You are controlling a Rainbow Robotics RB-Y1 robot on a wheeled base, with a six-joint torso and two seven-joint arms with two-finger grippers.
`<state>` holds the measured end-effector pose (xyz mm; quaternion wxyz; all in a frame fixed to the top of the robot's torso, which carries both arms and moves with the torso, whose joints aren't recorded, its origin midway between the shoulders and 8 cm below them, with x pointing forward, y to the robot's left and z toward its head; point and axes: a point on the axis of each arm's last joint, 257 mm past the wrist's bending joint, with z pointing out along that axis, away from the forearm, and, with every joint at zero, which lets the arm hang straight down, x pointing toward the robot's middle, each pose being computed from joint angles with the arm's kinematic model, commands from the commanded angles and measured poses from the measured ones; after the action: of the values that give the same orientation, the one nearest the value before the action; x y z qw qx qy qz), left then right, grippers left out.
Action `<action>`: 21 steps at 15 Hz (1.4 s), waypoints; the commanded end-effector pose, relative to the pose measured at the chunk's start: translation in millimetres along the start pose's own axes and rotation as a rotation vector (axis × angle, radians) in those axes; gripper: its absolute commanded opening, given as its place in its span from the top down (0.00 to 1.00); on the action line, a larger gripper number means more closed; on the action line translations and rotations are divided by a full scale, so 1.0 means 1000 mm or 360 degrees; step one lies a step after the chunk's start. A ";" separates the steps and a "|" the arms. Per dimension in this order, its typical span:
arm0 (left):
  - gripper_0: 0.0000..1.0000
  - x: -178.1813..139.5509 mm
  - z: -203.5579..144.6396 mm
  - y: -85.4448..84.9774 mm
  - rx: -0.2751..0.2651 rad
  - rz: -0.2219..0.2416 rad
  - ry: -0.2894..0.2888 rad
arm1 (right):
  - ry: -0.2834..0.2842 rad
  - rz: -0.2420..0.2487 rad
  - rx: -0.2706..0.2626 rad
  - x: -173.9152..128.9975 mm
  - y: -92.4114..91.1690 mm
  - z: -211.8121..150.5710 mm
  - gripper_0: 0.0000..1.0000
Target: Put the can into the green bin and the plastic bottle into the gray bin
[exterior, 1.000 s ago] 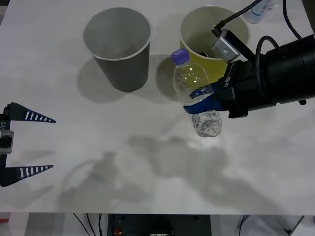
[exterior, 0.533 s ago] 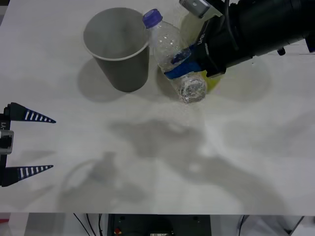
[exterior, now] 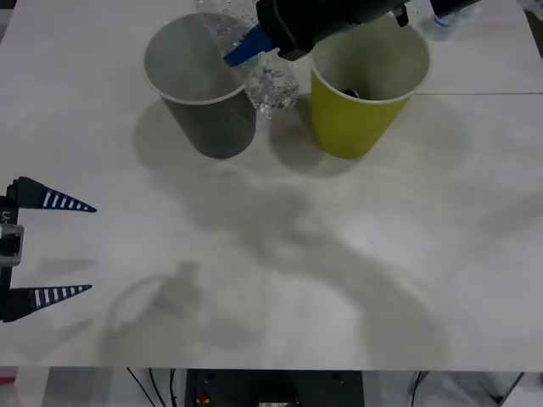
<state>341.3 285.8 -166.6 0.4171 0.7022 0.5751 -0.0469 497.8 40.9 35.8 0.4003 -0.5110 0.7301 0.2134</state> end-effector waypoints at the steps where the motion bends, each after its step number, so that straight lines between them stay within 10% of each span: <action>1: 0.00 0.000 0.000 0.000 0.0000 0.0000 0.0000 | -0.0031 0.0037 0.0078 -0.028 -0.021 0.026 1.00; 14: 0.00 0.000 0.000 0.000 0.0000 0.0000 0.0000 | 0.0048 0.0143 0.0281 -0.064 -0.060 0.099 0.99; 15: 0.00 0.000 0.000 0.000 0.0000 0.0000 0.0000 | 0.0047 0.0137 0.0280 -0.064 -0.060 0.099 0.87; 18: 0.00 0.000 0.000 0.000 0.0000 0.0000 0.0000 | 0.0044 0.0094 0.0265 -0.065 -0.057 0.100 0.11; 21: 0.00 0.000 0.000 0.000 0.0000 0.0000 0.0000 | 0.0030 0.0076 0.0234 -0.067 -0.054 0.097 0.00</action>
<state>341.3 285.8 -166.6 0.4171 0.7021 0.5752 -0.0469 594.7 129.7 35.9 0.4244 -0.4622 0.7617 0.1617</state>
